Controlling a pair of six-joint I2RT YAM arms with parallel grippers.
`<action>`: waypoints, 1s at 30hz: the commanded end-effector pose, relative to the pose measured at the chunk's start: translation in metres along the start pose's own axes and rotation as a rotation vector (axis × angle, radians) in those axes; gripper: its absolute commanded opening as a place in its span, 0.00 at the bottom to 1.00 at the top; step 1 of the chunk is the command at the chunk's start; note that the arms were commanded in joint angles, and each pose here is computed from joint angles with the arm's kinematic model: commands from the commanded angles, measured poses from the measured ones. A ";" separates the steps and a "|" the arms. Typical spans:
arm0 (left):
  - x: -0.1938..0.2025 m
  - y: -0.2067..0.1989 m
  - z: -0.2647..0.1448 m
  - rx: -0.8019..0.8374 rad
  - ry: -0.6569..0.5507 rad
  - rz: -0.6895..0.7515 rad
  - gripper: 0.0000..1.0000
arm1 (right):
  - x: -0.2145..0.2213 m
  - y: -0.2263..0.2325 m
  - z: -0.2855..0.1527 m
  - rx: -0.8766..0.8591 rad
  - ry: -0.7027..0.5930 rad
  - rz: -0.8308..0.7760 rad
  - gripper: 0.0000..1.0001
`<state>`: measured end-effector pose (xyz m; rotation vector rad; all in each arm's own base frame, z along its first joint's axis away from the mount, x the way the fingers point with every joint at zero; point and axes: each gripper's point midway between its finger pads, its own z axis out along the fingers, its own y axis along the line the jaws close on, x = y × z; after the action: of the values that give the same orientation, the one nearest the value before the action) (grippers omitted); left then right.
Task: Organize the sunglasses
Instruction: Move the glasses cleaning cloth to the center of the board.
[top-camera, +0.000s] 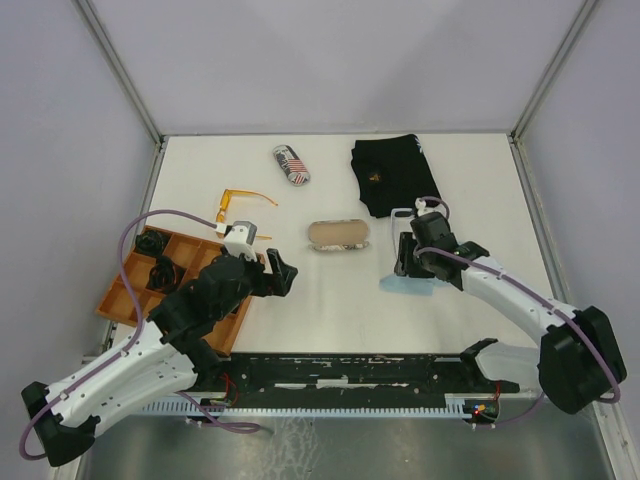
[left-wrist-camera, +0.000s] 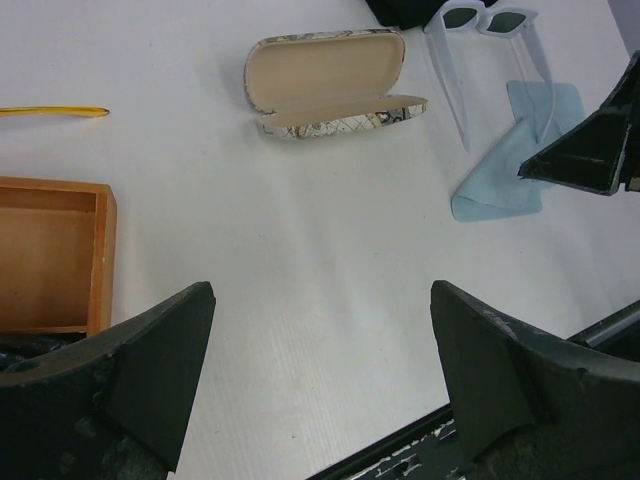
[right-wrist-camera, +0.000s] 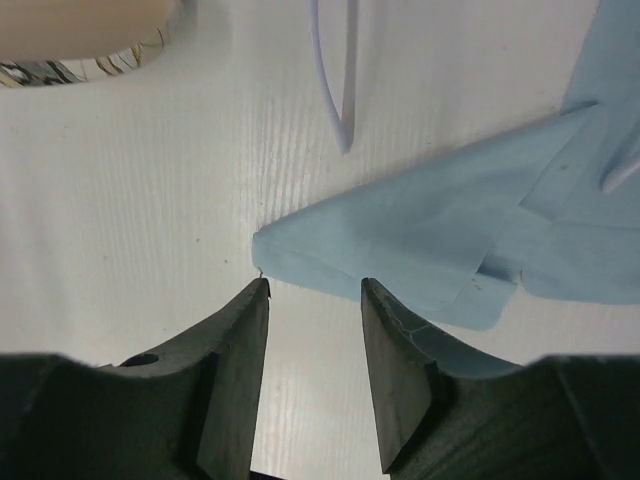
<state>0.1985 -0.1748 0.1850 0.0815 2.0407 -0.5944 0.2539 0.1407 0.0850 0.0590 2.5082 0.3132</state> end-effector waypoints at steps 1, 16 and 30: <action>-0.010 -0.011 -0.002 0.042 -0.037 -0.067 0.95 | 0.011 0.011 0.016 -0.065 0.048 -0.029 0.50; -0.008 -0.009 -0.002 0.030 -0.027 -0.064 0.95 | 0.033 0.001 0.051 -0.053 0.091 -0.087 0.68; -0.005 -0.006 -0.002 0.022 -0.029 -0.077 0.95 | 0.060 0.016 0.046 -0.053 0.176 -0.084 0.68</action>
<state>0.1974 -0.1747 0.1836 0.0569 2.0453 -0.6088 0.2415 0.1606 0.0195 -0.1040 2.6365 0.3386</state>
